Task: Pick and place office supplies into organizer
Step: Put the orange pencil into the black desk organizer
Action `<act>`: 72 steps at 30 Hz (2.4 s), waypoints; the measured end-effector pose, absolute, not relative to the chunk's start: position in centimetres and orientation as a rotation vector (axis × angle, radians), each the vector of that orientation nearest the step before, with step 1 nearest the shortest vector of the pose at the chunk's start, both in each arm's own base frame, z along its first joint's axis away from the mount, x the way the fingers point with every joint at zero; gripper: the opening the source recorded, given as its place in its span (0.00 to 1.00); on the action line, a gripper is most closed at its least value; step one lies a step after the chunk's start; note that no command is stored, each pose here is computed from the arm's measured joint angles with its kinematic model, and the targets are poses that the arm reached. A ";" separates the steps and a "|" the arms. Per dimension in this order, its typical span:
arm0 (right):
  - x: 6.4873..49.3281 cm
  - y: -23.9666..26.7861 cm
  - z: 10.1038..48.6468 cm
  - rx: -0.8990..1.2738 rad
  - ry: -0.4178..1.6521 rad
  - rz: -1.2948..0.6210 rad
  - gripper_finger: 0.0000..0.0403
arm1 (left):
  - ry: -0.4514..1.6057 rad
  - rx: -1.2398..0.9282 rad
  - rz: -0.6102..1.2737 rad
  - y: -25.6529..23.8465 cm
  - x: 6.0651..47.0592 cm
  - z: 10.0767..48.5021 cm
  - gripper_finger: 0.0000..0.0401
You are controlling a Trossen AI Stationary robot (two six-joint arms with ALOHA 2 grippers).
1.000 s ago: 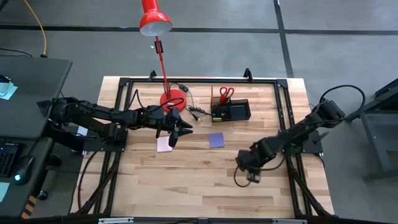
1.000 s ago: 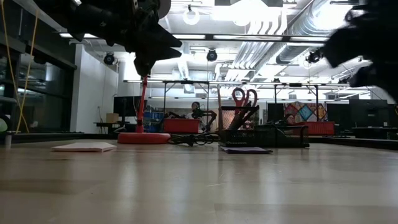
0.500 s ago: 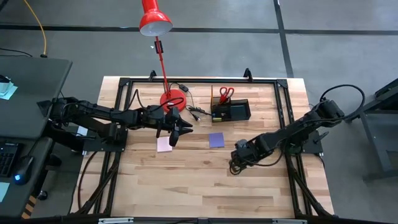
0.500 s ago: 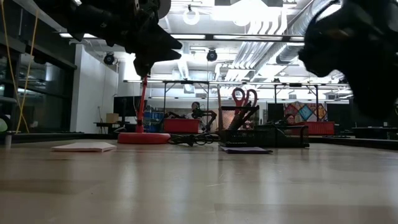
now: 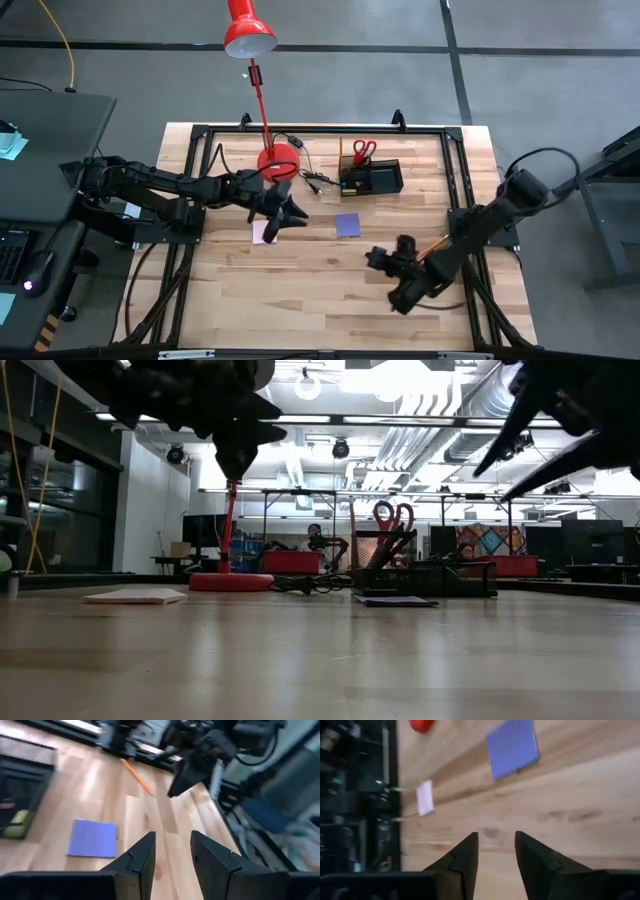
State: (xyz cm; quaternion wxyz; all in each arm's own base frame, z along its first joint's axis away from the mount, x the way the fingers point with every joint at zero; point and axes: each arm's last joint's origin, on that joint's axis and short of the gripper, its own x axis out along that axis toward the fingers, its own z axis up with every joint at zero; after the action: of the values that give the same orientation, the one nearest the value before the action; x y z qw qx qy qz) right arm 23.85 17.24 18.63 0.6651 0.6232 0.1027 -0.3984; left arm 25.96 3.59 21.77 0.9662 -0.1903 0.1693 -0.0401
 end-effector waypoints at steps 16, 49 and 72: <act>32.5 20.0 22.1 0.897 0.538 -1.341 0.13 | 0.348 -0.366 -0.278 3.1 25.9 21.9 0.28; 29.6 12.2 28.8 0.815 0.921 -1.299 0.35 | 0.319 -0.143 -0.161 1.2 26.6 21.6 0.28; 25.0 11.5 18.3 0.152 2.085 -0.174 0.27 | 0.386 -0.217 -0.259 0.9 26.3 21.1 0.28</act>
State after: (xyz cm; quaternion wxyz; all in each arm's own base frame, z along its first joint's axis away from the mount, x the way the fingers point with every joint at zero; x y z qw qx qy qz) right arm 24.95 11.48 18.30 0.4985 0.0628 0.8617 -0.0717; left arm 26.29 0.89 21.12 0.9672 -0.1075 0.1909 -0.1282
